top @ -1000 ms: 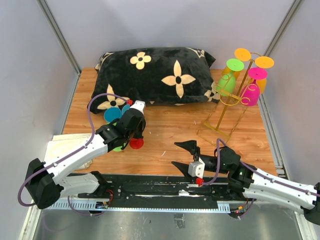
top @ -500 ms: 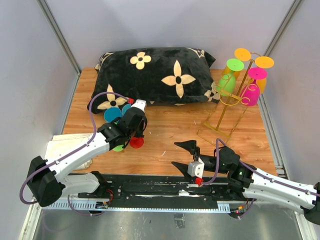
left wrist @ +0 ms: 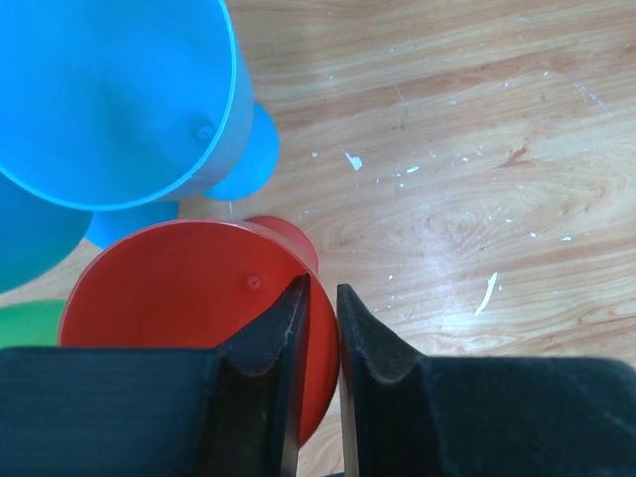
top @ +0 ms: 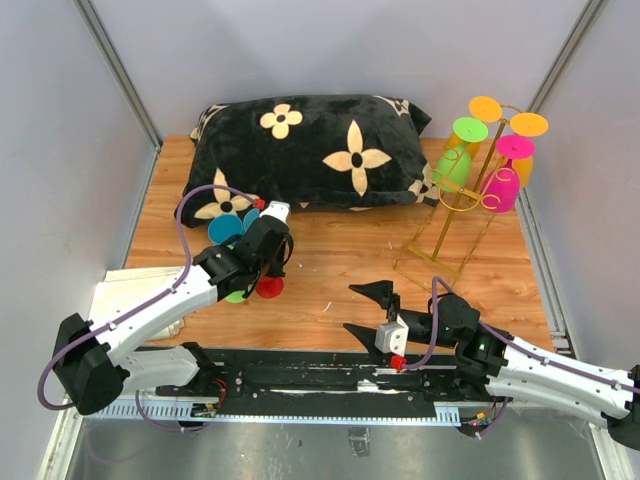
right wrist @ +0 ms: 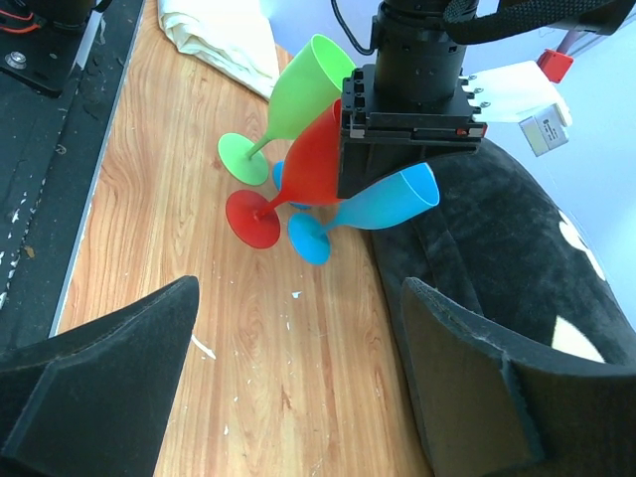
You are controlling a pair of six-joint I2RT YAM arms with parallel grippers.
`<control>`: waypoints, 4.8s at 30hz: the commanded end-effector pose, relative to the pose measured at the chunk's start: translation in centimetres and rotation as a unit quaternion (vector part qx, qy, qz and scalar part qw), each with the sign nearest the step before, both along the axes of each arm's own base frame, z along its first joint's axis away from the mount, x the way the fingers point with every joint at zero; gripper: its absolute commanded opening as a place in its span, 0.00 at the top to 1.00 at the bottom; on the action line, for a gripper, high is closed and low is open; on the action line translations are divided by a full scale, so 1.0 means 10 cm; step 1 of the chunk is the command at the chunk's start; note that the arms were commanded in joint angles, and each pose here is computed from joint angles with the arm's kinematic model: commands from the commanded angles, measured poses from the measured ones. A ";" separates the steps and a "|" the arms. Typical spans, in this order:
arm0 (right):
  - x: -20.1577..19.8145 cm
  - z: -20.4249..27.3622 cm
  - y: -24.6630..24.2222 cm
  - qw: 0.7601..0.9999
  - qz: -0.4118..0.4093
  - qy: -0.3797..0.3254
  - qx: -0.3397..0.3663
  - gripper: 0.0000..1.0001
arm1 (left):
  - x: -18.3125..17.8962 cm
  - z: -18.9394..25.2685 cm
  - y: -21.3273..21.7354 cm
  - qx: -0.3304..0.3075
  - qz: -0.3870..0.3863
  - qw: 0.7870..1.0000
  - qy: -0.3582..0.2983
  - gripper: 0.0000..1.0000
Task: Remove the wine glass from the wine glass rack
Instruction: Place the wine glass at the center of the board, then pick up the wine glass from the wine rack.
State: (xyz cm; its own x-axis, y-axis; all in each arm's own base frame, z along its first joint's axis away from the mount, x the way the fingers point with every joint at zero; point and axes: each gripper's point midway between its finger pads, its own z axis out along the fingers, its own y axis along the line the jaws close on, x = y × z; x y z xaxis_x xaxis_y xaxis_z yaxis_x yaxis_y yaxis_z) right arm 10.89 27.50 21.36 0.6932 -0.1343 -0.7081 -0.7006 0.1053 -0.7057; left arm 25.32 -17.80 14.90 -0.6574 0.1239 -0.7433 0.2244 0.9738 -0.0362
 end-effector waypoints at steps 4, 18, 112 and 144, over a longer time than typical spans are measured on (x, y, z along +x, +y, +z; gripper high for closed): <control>0.03 0.04 -0.02 1.000 -0.011 0.005 0.005 0.15 | -0.06 0.01 0.04 0.007 0.004 1.000 0.011 0.74; 0.17 0.18 0.00 0.989 -0.067 0.125 0.027 0.01 | -0.07 0.25 0.06 -0.031 0.011 0.999 -0.025 0.50; 2.87 1.57 -3.85 0.483 -0.622 0.418 0.453 0.65 | -0.59 1.12 0.20 -0.226 -0.046 0.962 -0.149 0.00; 2.75 1.93 -3.67 0.511 -0.559 0.399 0.517 0.99 | -0.62 1.18 0.23 -0.230 -0.045 0.960 -0.151 0.00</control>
